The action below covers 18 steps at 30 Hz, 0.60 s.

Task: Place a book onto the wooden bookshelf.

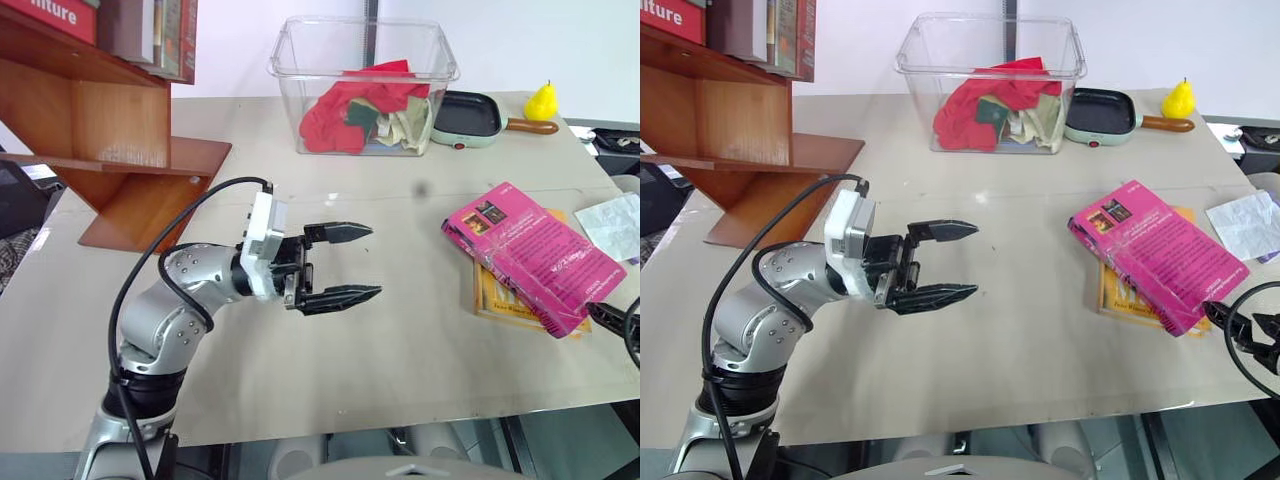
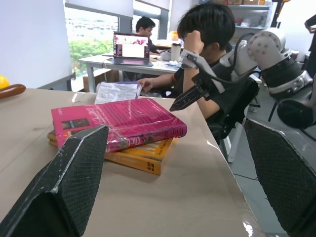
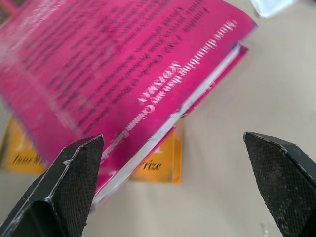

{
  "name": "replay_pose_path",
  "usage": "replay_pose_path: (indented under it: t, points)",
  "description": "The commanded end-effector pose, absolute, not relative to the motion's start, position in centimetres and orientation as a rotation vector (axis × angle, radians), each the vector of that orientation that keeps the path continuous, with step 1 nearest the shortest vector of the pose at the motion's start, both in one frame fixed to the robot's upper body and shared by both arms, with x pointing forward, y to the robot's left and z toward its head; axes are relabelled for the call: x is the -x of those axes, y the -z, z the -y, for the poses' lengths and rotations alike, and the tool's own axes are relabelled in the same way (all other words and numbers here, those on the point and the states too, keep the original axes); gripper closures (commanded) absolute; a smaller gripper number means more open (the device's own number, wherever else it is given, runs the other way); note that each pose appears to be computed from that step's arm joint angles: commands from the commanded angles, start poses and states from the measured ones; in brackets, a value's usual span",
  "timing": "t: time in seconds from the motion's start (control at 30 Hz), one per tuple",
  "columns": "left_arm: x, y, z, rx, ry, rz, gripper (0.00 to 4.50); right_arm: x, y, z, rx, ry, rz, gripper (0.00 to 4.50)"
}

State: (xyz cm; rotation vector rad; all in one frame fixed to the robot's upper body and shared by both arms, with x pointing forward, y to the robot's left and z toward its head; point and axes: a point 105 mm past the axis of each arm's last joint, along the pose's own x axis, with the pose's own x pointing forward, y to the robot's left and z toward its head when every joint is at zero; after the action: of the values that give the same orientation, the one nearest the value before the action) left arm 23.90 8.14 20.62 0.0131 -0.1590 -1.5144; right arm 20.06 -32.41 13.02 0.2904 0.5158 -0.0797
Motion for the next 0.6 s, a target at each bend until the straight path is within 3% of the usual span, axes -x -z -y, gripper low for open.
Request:
replay_pose_path:
  t: [0.03,0.33,0.6]
  points:
    - [-23.8,-21.1,-8.2,-0.034,1.529,0.178,0.00,-21.1,-13.4,33.0,-0.255,0.120,-0.482,0.02]
    - [-23.3,-20.6,-8.5,-0.035,1.506,0.161,0.00,-23.1,-12.9,32.9,-0.292,0.076,-0.483,0.02]
    - [-23.2,-21.0,-8.5,-0.042,1.482,0.164,0.00,-23.6,-14.6,34.6,-0.078,0.079,-0.492,0.02]
